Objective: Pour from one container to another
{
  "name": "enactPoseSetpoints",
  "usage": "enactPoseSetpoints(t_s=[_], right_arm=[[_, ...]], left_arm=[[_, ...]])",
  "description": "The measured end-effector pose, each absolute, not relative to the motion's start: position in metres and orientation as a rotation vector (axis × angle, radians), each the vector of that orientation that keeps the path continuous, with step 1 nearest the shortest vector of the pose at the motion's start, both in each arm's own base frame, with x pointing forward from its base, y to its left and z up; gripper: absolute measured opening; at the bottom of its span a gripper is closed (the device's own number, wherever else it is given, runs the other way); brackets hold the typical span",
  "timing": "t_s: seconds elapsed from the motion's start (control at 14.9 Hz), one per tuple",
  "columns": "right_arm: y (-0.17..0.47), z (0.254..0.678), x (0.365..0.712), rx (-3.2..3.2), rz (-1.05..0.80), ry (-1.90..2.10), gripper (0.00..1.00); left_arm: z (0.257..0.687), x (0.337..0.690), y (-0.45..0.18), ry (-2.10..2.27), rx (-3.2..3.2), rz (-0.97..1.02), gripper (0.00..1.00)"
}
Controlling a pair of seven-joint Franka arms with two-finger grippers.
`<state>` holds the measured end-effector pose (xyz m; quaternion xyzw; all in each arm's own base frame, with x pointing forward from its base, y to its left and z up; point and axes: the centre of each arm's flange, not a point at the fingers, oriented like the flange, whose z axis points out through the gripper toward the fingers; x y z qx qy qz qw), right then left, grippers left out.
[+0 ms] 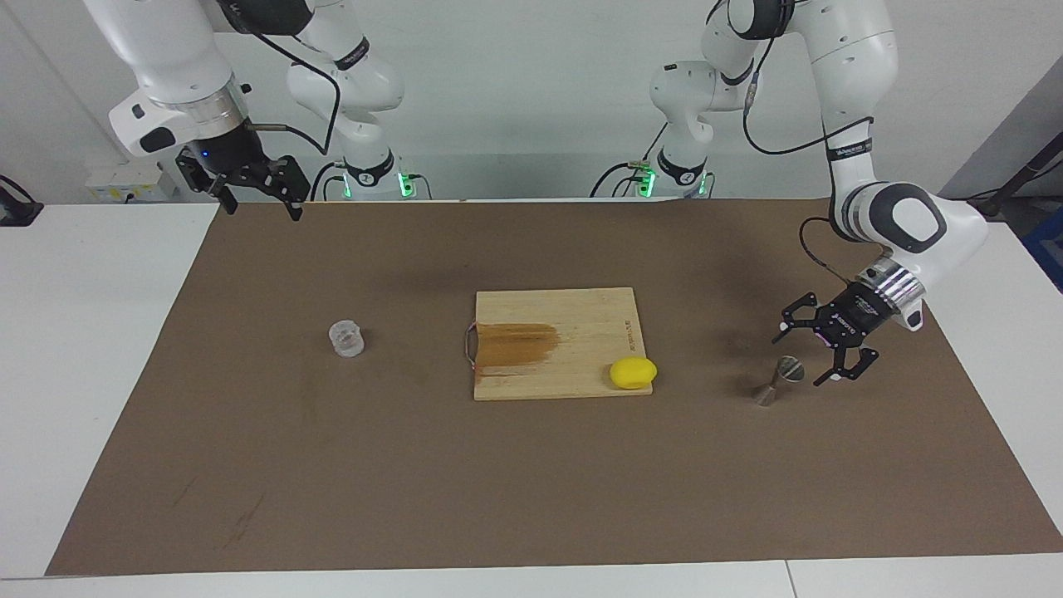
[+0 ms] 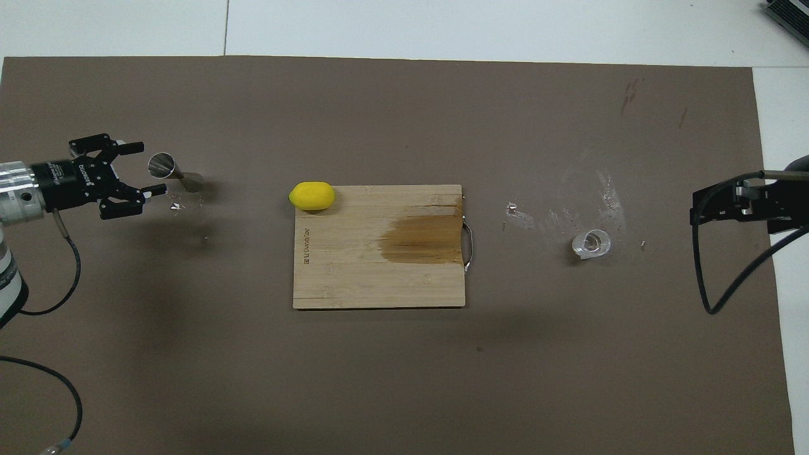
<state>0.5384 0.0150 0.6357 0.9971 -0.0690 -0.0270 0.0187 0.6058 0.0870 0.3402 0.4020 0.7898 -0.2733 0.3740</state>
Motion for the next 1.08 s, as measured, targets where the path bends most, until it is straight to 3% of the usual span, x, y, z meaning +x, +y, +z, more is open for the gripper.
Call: enactPoseSetpoints(t_s=[0.27,0.61,0.81,1.08], right_arm=[[0.015,0.636,0.538,3.096,-0.084,-0.214,1.00],[0.015,0.636,0.538,3.096,-0.084,-0.214,1.00],[0.015,0.635,0.538,3.096,-0.085,-0.214,1.00],[0.015,0.634,0.538,3.095,-0.088,-0.215,1.00]], left_arm=[[0.334,0.603,0.084,2.036,1.020,-0.704,1.00],[0.331,0.601,0.084,2.043,1.013,-0.706,0.94],[0.327,0.599,0.086,2.058,1.004,-0.698,0.85],[0.326,0.599,0.085,2.060,0.990,-0.695,0.84]])
